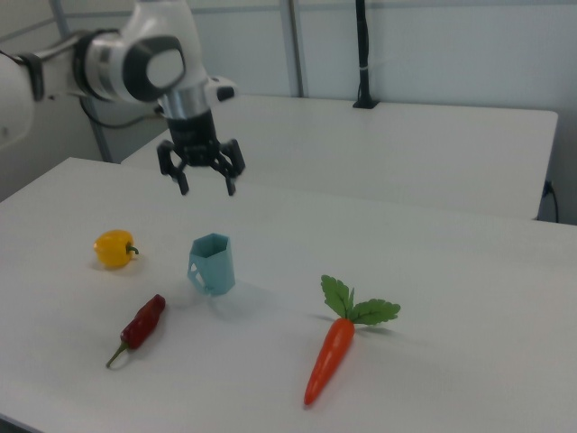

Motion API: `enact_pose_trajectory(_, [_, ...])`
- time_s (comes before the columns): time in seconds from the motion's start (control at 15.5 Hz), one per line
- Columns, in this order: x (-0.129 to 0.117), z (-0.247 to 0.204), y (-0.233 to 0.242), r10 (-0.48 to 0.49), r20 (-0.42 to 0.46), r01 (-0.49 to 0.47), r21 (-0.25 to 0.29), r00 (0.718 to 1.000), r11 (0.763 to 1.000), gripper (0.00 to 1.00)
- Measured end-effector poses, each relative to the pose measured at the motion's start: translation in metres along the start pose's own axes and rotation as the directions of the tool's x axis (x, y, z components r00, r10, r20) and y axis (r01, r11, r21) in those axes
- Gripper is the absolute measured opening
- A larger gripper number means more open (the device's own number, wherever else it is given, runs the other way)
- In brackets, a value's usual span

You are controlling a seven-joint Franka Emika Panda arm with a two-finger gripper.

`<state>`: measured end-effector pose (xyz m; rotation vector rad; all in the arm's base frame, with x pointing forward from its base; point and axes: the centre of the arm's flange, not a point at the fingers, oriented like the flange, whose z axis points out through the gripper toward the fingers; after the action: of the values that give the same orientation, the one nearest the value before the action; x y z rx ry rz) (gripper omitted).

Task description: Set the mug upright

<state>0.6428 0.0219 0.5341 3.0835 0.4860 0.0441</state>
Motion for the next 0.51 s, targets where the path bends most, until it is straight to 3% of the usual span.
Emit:
enact_pose_trajectory(0.26, [-0.048, -0.071, -0.019, 0.161, 0.051, -0.162, 0.008, 0.986, 0.987, 1.0])
enact_pose_trajectory(0.51, [-0.091, -0.122, -0.042, 0.188, 0.084, -0.196, 0.097, 0.979, 0.976, 1.0])
